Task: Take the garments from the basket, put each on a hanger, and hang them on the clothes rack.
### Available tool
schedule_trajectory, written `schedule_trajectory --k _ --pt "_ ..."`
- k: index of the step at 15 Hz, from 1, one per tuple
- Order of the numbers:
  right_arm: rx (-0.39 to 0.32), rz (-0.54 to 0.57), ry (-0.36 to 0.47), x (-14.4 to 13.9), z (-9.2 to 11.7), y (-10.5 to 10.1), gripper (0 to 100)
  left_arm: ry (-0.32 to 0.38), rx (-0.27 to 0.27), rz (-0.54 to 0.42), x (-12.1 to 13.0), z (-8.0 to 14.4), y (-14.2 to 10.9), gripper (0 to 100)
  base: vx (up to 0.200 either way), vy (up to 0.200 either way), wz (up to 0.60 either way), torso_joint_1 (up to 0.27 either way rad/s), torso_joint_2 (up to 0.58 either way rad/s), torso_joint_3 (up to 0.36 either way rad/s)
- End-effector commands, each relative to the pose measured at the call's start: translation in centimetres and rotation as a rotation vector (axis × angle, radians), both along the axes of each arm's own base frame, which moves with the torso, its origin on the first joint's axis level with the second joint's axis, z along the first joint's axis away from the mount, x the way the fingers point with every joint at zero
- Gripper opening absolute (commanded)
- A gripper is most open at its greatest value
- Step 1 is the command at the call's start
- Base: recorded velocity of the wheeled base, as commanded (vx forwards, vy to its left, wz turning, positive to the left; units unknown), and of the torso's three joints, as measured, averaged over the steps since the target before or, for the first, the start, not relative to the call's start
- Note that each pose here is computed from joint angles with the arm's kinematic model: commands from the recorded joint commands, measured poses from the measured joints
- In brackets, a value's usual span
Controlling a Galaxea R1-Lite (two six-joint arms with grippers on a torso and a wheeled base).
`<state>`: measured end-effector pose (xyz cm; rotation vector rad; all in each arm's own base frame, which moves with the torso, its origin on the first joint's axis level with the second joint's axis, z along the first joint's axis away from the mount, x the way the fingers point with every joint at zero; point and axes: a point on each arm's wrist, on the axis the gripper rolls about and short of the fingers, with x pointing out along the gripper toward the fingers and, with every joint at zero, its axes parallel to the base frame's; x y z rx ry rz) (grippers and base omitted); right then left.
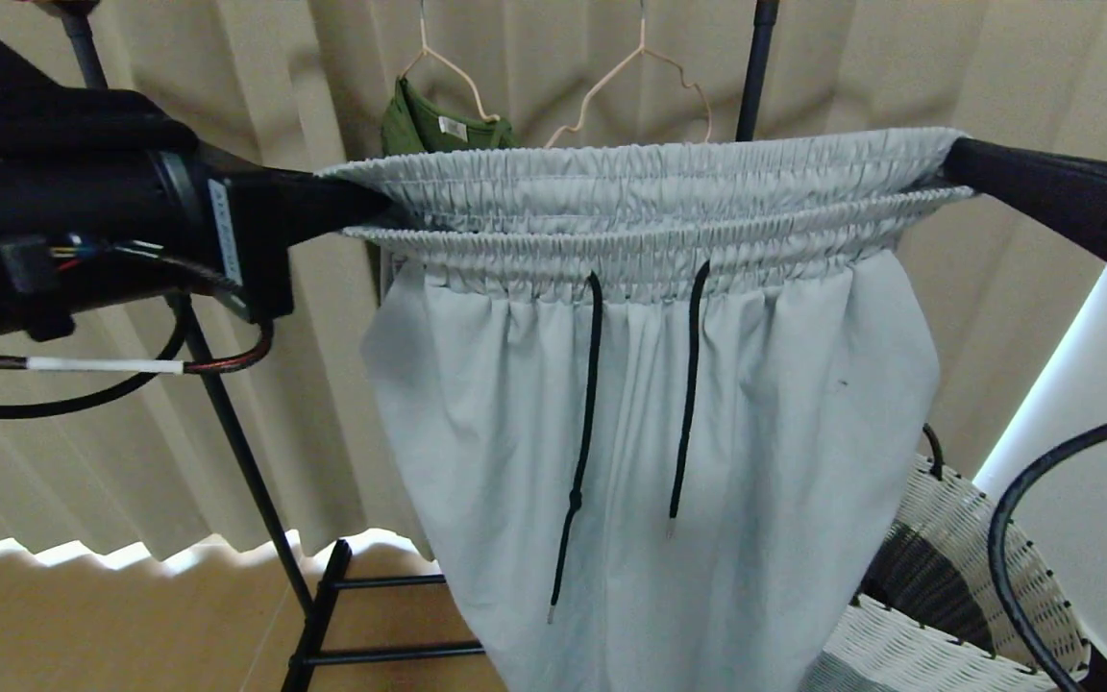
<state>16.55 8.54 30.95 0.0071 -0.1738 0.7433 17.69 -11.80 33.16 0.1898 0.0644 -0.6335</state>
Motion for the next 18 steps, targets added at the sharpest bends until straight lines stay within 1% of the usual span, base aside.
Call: schedule_trajectory --k 1,2,5,7,9,10,11,12,13,14,15,16,18 --pt "-0.01 -0.007 0.024 3.1 -0.6 1.2 0 0.014 -0.01 -0.134 -4.1 0.8 2.1 0 0.0 0.0 0.0 0.0 0.0 0.0" --pt "-0.011 -0.007 0.027 3.4 -0.8 1.3 0 0.017 -0.012 -0.158 -4.5 0.7 2.3 0 0.0 0.0 0.0 0.0 0.0 0.0" --pt "-0.013 -0.009 0.031 3.6 -1.0 1.4 0 0.048 0.009 -0.164 -4.6 -0.5 2.3 0 0.0 0.0 0.0 0.0 0.0 0.0" --pt "-0.014 -0.012 0.032 3.4 -1.0 1.3 0 0.054 0.015 -0.177 -4.6 -0.8 2.0 0 0.0 0.0 0.0 0.0 0.0 0.0" --pt "-0.018 -0.016 0.037 2.9 -1.1 1.1 0 0.026 0.012 -0.168 -3.6 -1.0 1.4 0 0.0 0.0 0.0 0.0 0.0 0.0" --pt "-0.021 -0.017 0.041 2.4 -1.3 0.9 0 0.0 0.023 -0.117 -2.2 -1.5 0.8 0 0.0 0.0 0.0 0.0 0.0 0.0" --pt "-0.028 -0.017 0.057 1.9 -1.5 0.7 0 -0.007 0.041 -0.071 -1.1 -2.1 0.2 0 0.0 0.0 0.0 0.0 0.0 0.0" --pt "-0.037 -0.019 0.076 1.7 -2.0 0.5 0 0.003 0.055 -0.035 0.0 -2.9 -0.6 0 0.0 0.0 0.0 0.0 0.0 0.0" --pt "-0.041 -0.02 0.084 1.6 -2.3 0.5 0 -0.007 0.051 -0.021 0.7 -3.3 -1.1 0 0.0 0.0 0.0 0.0 0.0 0.0" --pt "-0.039 -0.02 0.08 1.4 -2.2 0.4 0 -0.029 0.035 -0.02 1.2 -3.3 -1.5 0 0.0 0.0 0.0 0.0 0.0 0.0" --pt "-0.039 -0.02 0.08 1.4 -2.2 0.4 0 -0.029 0.035 -0.02 1.2 -3.3 -1.5 0 0.0 0.0 0.0 0.0 0.0 0.0" --pt "-0.034 -0.023 0.073 1.2 -2.0 0.2 0 -0.058 0.015 -0.017 1.4 -2.8 -1.6 0 0.0 0.0 0.0 0.0 0.0 0.0" --pt "-0.034 -0.023 0.069 1.2 -2.0 0.2 0 -0.066 0.015 -0.018 1.3 -2.6 -1.5 0 0.0 0.0 0.0 0.0 0.0 0.0"
